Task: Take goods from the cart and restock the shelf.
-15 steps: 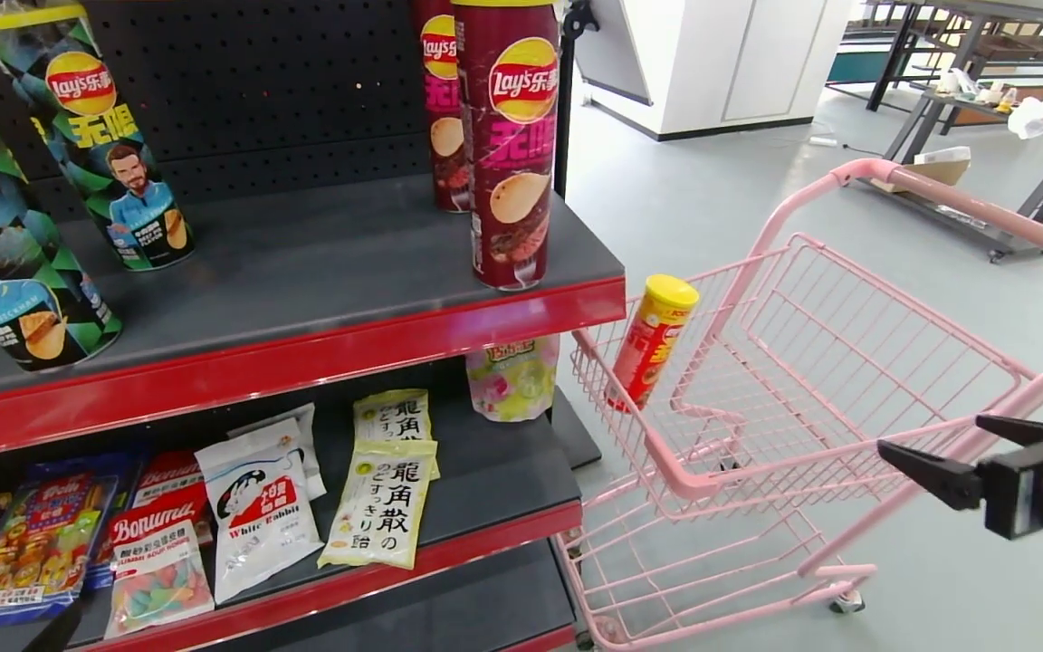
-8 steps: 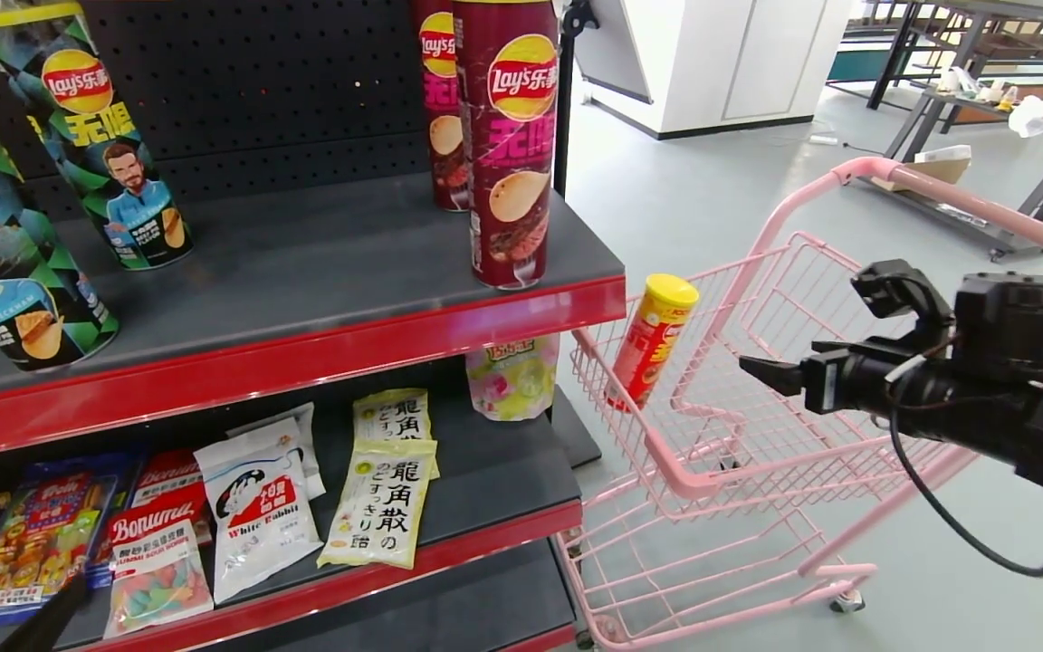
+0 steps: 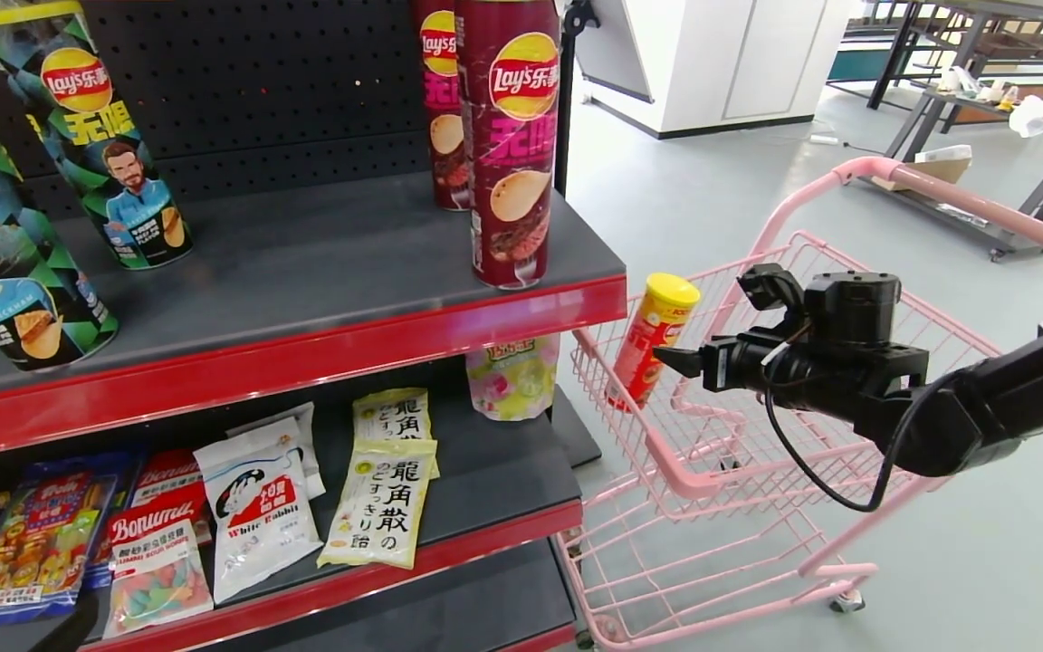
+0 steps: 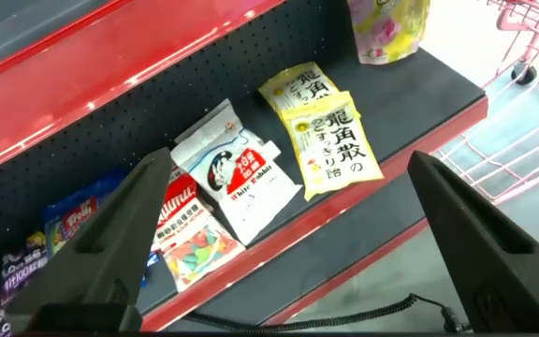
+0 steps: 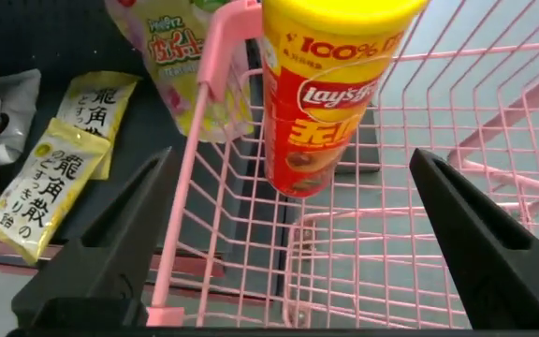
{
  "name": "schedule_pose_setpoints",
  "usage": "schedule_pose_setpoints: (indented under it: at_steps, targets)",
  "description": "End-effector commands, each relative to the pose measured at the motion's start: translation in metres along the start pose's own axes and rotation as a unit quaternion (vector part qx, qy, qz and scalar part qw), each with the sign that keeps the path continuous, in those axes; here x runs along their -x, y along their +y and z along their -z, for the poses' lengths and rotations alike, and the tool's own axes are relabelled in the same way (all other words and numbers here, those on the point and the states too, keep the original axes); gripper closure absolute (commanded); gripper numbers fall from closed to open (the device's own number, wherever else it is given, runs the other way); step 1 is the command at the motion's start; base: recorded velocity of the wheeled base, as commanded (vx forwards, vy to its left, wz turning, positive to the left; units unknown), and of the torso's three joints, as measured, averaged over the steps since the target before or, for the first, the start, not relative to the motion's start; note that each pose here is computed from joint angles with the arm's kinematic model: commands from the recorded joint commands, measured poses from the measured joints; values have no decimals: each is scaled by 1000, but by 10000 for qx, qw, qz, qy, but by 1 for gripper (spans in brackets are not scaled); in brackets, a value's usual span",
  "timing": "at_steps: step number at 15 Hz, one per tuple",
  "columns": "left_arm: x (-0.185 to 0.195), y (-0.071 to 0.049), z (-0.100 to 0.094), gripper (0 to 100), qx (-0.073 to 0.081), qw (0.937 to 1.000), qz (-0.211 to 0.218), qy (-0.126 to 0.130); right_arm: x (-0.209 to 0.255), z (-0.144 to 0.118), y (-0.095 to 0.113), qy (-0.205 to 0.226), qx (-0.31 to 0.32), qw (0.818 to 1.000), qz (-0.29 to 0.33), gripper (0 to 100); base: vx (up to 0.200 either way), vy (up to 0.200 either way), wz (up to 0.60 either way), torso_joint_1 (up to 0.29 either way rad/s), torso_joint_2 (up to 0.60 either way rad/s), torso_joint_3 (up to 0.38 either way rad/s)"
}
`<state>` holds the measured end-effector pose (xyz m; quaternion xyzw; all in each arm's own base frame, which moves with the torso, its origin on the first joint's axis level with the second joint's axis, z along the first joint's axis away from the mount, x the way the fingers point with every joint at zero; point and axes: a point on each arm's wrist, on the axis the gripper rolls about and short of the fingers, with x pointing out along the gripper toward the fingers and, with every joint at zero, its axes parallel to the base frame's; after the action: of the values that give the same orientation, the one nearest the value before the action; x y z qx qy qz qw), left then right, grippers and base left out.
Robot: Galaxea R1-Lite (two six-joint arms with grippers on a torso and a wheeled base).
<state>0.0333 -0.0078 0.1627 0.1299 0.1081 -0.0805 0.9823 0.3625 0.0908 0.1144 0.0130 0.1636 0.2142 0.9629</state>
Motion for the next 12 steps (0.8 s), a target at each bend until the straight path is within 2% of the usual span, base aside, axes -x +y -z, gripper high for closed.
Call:
schedule_pose_setpoints:
  at_steps: [1, 12]
  targets:
    - [0, 0, -1, 0, 0, 10000, -4, -12, -13, 3, -3, 18, -27, 10000, -56, 0, 0, 0, 0, 0, 0, 0]
    - [0, 0, -2, 0, 2, 10000, -5, -19, -60, 1, -30, -238, -28, 9997, 42, 0, 0, 0, 0, 0, 0, 0]
